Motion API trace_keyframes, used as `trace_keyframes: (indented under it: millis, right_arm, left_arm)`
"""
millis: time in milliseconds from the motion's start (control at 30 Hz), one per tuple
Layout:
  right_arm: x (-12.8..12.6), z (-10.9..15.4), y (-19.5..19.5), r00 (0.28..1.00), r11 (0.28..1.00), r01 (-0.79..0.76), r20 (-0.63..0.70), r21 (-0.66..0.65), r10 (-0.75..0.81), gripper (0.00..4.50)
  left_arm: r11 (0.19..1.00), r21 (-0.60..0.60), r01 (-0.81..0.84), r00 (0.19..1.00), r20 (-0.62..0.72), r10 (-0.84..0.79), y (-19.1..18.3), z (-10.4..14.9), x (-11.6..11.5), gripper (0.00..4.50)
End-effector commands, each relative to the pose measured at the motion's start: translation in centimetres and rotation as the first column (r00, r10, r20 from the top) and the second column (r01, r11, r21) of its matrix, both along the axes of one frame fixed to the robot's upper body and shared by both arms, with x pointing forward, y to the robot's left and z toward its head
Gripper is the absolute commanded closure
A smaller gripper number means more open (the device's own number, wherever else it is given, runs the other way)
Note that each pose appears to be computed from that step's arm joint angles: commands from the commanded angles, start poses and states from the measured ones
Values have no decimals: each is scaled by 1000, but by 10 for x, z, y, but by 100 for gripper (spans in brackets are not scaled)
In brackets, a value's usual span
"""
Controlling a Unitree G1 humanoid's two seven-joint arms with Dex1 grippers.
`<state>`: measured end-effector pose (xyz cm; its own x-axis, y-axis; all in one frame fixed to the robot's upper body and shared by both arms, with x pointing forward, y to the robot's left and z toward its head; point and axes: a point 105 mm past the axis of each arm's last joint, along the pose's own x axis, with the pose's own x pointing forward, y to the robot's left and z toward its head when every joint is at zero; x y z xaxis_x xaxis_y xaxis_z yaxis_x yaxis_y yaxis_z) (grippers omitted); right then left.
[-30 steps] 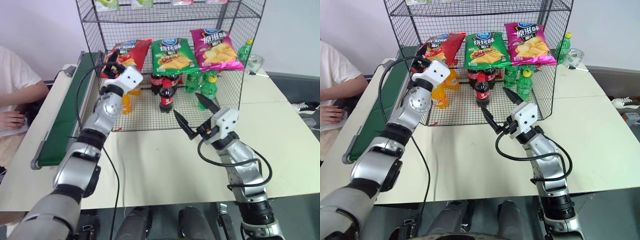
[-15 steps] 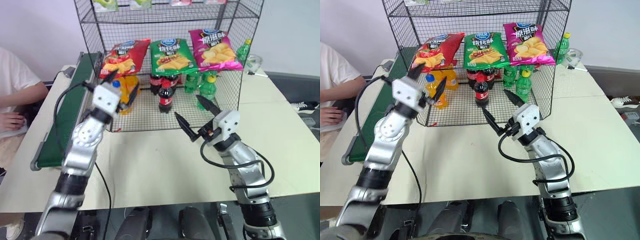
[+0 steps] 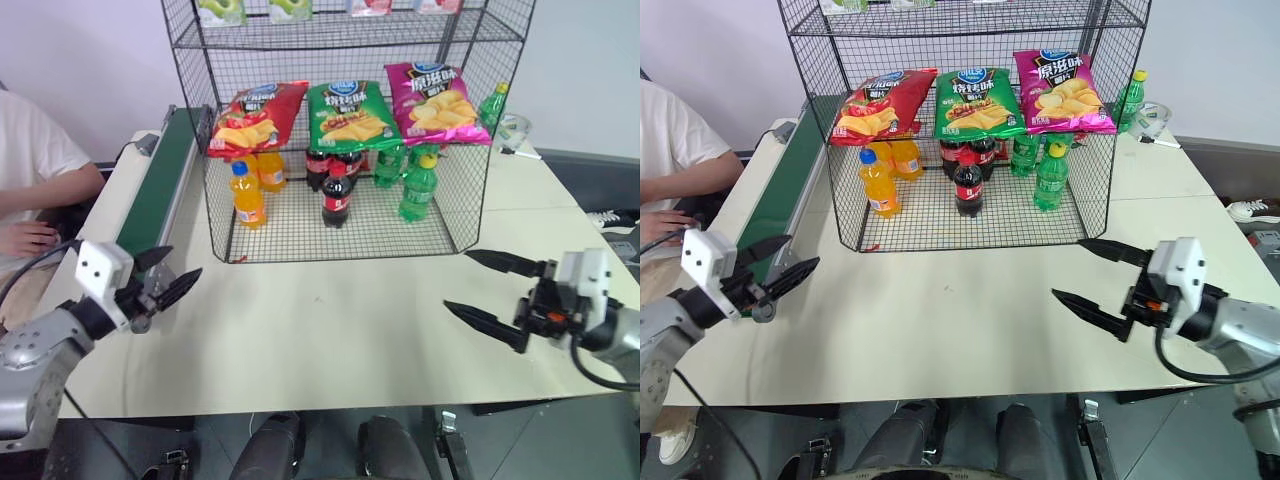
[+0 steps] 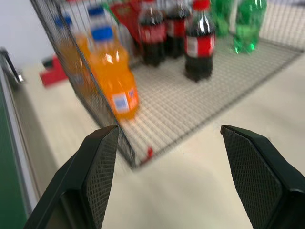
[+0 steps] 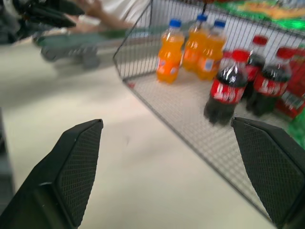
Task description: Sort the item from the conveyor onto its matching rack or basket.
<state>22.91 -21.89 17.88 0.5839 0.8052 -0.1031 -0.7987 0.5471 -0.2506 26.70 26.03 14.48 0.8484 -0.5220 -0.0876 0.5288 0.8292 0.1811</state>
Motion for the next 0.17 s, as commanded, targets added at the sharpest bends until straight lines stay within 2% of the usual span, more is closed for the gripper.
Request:
trace_keyframes:
  millis: [33, 167]
  right_arm:
    - [-3, 6, -6, 1000, 1000, -8, 26, -9, 9, 0]
    - [-2, 3, -9, 1000, 1000, -5, 25, -17, 6, 0]
  left_arm:
    - [999, 50, -19, 999, 42, 17, 16, 7, -3, 96]
    - [993, 116, 3, 999, 49, -8, 20, 2, -5, 96]
